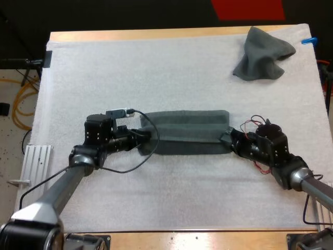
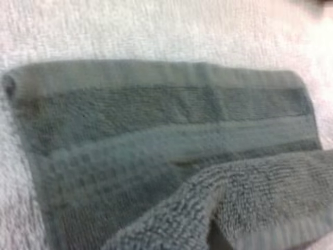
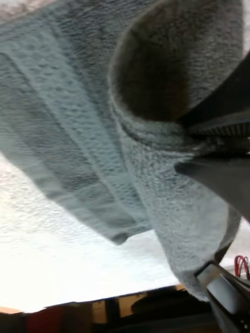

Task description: Pick towel from pile fold and stack

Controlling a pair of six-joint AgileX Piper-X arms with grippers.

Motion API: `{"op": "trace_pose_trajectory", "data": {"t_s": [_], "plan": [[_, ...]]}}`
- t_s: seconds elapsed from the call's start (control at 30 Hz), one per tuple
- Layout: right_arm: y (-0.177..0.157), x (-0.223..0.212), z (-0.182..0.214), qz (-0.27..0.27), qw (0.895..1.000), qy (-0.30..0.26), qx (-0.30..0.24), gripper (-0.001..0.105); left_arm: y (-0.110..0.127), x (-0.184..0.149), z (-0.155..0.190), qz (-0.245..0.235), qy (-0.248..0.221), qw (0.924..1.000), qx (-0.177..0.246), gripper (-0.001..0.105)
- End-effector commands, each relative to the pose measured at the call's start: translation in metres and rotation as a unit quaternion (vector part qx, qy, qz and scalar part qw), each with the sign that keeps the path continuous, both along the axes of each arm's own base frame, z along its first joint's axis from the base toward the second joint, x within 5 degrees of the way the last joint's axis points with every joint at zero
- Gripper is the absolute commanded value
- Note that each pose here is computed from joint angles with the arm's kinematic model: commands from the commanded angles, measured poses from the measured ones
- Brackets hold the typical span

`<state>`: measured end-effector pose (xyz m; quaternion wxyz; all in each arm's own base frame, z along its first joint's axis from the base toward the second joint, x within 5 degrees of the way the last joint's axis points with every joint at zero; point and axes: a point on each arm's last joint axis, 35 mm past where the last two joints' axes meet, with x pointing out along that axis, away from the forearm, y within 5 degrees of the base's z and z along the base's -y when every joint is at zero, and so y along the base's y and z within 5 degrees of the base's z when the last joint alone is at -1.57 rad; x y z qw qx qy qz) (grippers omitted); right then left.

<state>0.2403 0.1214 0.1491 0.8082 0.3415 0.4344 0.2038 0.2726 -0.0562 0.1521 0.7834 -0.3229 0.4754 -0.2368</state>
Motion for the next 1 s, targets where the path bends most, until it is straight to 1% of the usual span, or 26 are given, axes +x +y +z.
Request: {"op": "trace_pose_trajectory", "data": {"t_s": [0.0, 0.2, 0.27, 0.3, 0.33, 0.37, 0.4, 0.43, 0.47, 0.5, 0.53, 0.57, 0.6, 0.67, 0.7, 0.77, 0.83, 0.9, 0.97], "plan": [[0.001, 0.004, 0.002, -0.008, 1.000, -0.014, -0.002, 0.000, -0.001, 0.007, 0.002, -0.001, -0.009, 0.9999, -0.007, 0.000], [0.001, 0.007, -0.007, -0.026, 0.999, -0.009, -0.019, 0.000, -0.003, 0.017, -0.007, -0.007, 0.005, 0.9999, -0.010, 0.000], [0.000, 0.007, -0.010, -0.031, 0.999, -0.007, -0.026, 0.000, -0.003, 0.019, -0.008, -0.011, -0.003, 0.9999, -0.008, 0.000], [0.000, 0.007, -0.011, -0.024, 0.999, -0.010, -0.030, 0.001, -0.003, 0.020, -0.008, -0.018, -0.011, 0.9997, -0.009, 0.000], [0.001, 0.007, -0.011, -0.011, 0.999, -0.017, -0.037, 0.005, -0.004, 0.020, -0.007, -0.033, -0.027, 0.9990, -0.010, 0.000], [0.001, 0.007, -0.011, 0.000, 0.999, -0.028, -0.046, 0.013, -0.004, 0.021, -0.005, -0.044, -0.041, 0.9981, -0.011, 0.001], [0.001, 0.007, -0.011, 0.004, 0.998, -0.032, -0.050, 0.017, -0.004, 0.022, -0.005, -0.048, -0.047, 0.9977, -0.011, 0.003], [0.001, 0.007, -0.011, 0.002, 0.998, -0.032, -0.051, 0.030, -0.005, 0.022, -0.004, -0.053, -0.054, 0.9971, -0.007, 0.006], [0.000, 0.008, -0.011, -0.004, 0.998, -0.036, -0.054, 0.046, -0.005, 0.023, -0.004, -0.056, -0.060, 0.9966, -0.005, 0.010], [0.000, 0.008, -0.010, -0.006, 0.998, -0.040, -0.053, 0.055, -0.005, 0.023, -0.003, -0.058, -0.064, 0.9962, -0.003, 0.013], [0.001, 0.009, -0.009, -0.005, 0.997, -0.050, -0.051, 0.069, -0.005, 0.023, -0.003, -0.064, -0.072, 0.9954, 0.002, 0.018], [0.002, 0.011, -0.007, -0.002, 0.997, -0.065, -0.050, 0.078, -0.004, 0.023, -0.004, -0.065, -0.076, 0.9950, 0.007, 0.023], [0.002, 0.012, -0.004, 0.004, 0.995, -0.082, -0.051, 0.082, -0.004, 0.023, -0.004, -0.064, -0.076, 0.9950, 0.009, 0.025], [0.004, 0.016, 0.002, 0.014, 0.990, -0.127, -0.052, 0.081, -0.003, 0.024, -0.004, -0.050, -0.081, 0.9950, 0.032, 0.027], [0.004, 0.016, 0.003, 0.015, 0.989, -0.137, -0.053, 0.080, -0.003, 0.024, -0.005, -0.045, -0.081, 0.9950, 0.037, 0.027], [0.005, 0.020, 0.011, 0.021, 0.979, -0.194, -0.058, 0.075, -0.002, 0.028, -0.003, -0.028, -0.086, 0.9943, 0.057, 0.027], [0.007, 0.024, 0.018, 0.020, 0.974, -0.220, -0.060, 0.073, -0.002, 0.032, 0.001, -0.023, -0.097, 0.9931, 0.061, 0.027], [0.008, 0.028, 0.023, 0.021, 0.970, -0.234, -0.066, 0.073, -0.002, 0.038, 0.008, -0.021, -0.112, 0.9917, 0.060, 0.027], [0.011, 0.035, 0.032, 0.029, 0.962, -0.262, -0.075, 0.073, -0.004, 0.049, 0.021, -0.018, -0.133, 0.9891, 0.060, 0.027]]}}
